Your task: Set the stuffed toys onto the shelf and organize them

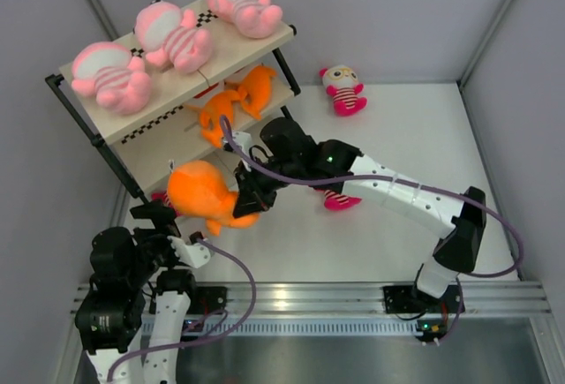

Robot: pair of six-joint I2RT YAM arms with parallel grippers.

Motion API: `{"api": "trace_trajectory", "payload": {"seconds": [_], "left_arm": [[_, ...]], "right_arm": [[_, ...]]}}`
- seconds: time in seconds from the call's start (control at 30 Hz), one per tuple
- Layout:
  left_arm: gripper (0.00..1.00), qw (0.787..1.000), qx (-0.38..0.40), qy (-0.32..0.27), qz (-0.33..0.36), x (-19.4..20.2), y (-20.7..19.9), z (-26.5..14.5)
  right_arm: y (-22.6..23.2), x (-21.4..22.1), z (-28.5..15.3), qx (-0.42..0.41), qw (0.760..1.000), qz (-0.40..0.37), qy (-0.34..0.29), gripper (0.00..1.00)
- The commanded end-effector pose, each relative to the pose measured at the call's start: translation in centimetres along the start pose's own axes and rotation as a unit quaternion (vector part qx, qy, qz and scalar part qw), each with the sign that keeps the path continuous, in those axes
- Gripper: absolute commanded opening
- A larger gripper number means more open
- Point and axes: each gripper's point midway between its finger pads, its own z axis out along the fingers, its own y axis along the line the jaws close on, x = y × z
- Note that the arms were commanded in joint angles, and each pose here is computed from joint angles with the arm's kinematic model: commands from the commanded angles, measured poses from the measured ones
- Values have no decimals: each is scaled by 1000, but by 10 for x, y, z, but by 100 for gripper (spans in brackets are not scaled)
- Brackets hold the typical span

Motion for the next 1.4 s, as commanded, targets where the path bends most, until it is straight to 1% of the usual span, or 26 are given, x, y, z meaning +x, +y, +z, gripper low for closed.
{"api": "trace_trajectory", "payload": {"seconds": [0.0, 0.07, 0.17, 0.3, 0.5, 0.57, 0.67, 0.73, 0.83, 0.97, 1.0, 1.03, 1.1, 1.2, 1.27, 1.37], "left_arm": [[99, 995, -42, -34, 84, -17, 25, -4], [99, 993, -50, -38, 104, -20, 25, -8], [99, 990, -58, -29, 124, -17, 24, -11], [98, 989, -70, -11, 129, -12, 27, -16], [99, 987, -83, -17, 139, -18, 34, -24], [99, 986, -90, -7, 139, -17, 39, -29], [99, 985, -101, 9, 140, -14, 44, -36], [99, 983, -108, 5, 148, -17, 47, -40], [99, 983, -99, -8, 155, -21, 44, -35], [98, 978, -76, -1, 196, -14, 40, -19], [98, 977, -77, -4, 198, -15, 44, -16], [98, 976, -95, -10, 198, -19, 55, -16], [98, 976, -93, -12, 199, -22, 65, -16], [99, 979, -97, -17, 177, -28, 79, -20], [99, 979, -100, -20, 174, -30, 83, -22], [98, 977, -95, -31, 190, -33, 78, -18]], "right_arm": [[17, -11, 2, -2, 999, -30, 8, 0], [18, -10, 4, -3, 999, -34, 17, 0], [21, -15, 1, -2, 999, -47, 23, 0], [19, -20, 0, 6, 998, -62, 23, 0], [16, -15, 1, 11, 998, -59, 36, 0], [13, -17, 0, 24, 998, -57, 32, 0], [15, -20, -2, 22, 998, -56, 30, 0], [16, -23, -2, 20, 998, -60, 29, 0], [16, -26, -1, 22, 997, -63, 28, 0], [19, -32, 1, 16, 998, -63, 25, 0], [20, -31, 2, 15, 998, -63, 27, 0], [21, -32, 1, 13, 997, -67, 27, 0], [21, -29, 2, 13, 997, -72, 33, 0], [23, -26, 3, 12, 996, -75, 39, 0], [21, -23, 5, 11, 996, -75, 44, 0], [24, -23, 9, -2, 996, -76, 46, 0]]}}
